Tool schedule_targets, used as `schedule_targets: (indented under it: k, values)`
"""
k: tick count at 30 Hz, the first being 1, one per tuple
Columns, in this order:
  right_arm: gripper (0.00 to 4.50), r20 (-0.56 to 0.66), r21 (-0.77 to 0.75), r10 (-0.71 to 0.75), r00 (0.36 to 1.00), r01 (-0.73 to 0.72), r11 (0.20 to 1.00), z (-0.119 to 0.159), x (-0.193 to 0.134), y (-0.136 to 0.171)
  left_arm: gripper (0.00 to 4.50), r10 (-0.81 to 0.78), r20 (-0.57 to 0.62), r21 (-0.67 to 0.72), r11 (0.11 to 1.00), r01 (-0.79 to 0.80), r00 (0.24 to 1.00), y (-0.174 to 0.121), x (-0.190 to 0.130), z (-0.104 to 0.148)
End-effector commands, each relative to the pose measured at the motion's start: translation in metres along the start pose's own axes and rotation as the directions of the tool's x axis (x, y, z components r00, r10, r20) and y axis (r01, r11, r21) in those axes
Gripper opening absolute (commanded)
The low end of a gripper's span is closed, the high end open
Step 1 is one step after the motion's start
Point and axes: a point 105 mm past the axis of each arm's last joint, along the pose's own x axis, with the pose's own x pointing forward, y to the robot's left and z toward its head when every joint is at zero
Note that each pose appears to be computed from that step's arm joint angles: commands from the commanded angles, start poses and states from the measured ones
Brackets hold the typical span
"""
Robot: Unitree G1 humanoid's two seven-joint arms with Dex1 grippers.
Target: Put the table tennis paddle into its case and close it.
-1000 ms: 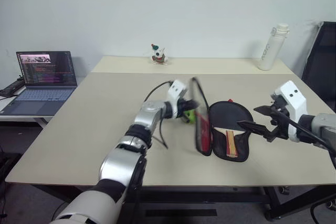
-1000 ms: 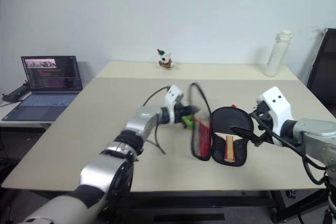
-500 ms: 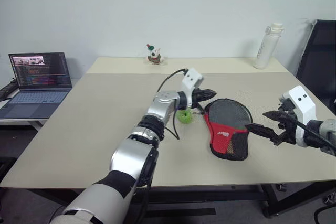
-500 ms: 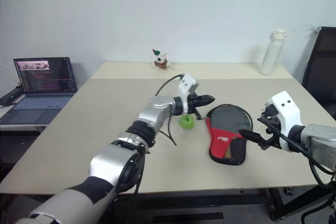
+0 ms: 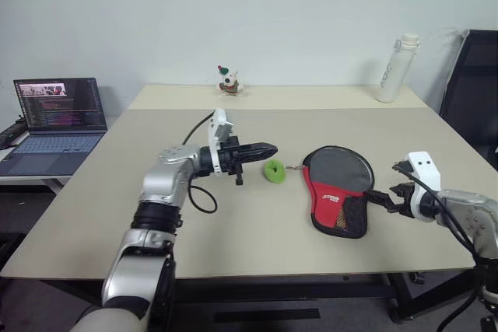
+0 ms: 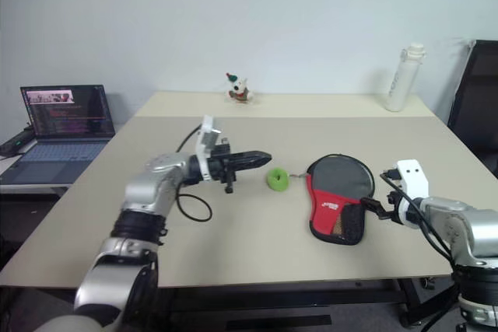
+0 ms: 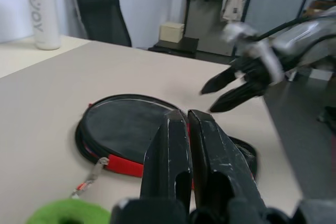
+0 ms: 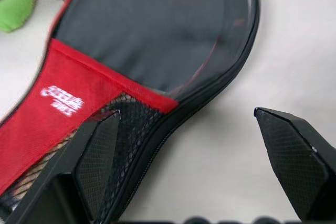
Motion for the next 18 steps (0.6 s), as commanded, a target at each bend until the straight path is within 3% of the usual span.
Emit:
schedule_targets:
  k: [1, 16, 18]
  values:
    - [4.50, 0.040, -0.010, -0.003, 0.999, 0.004, 1.000, 0.005, 0.006, 0.000, 0.22, 0.003, 0.017, 0.044, 0.999, -0.003, 1.000, -0.008, -0.007, 0.018]
    - [4.50, -0.069, -0.066, 0.063, 0.996, -0.068, 0.996, -0.022, 0.051, 0.017, 0.22, 0.081, 0.000, 0.067, 0.995, -0.080, 0.997, -0.005, -0.014, 0.021]
    - [4.10, -0.076, -0.072, 0.079, 0.994, -0.084, 0.994, -0.022, 0.056, 0.021, 0.18, 0.083, -0.002, 0.068, 0.994, -0.082, 0.997, -0.005, -0.014, 0.021]
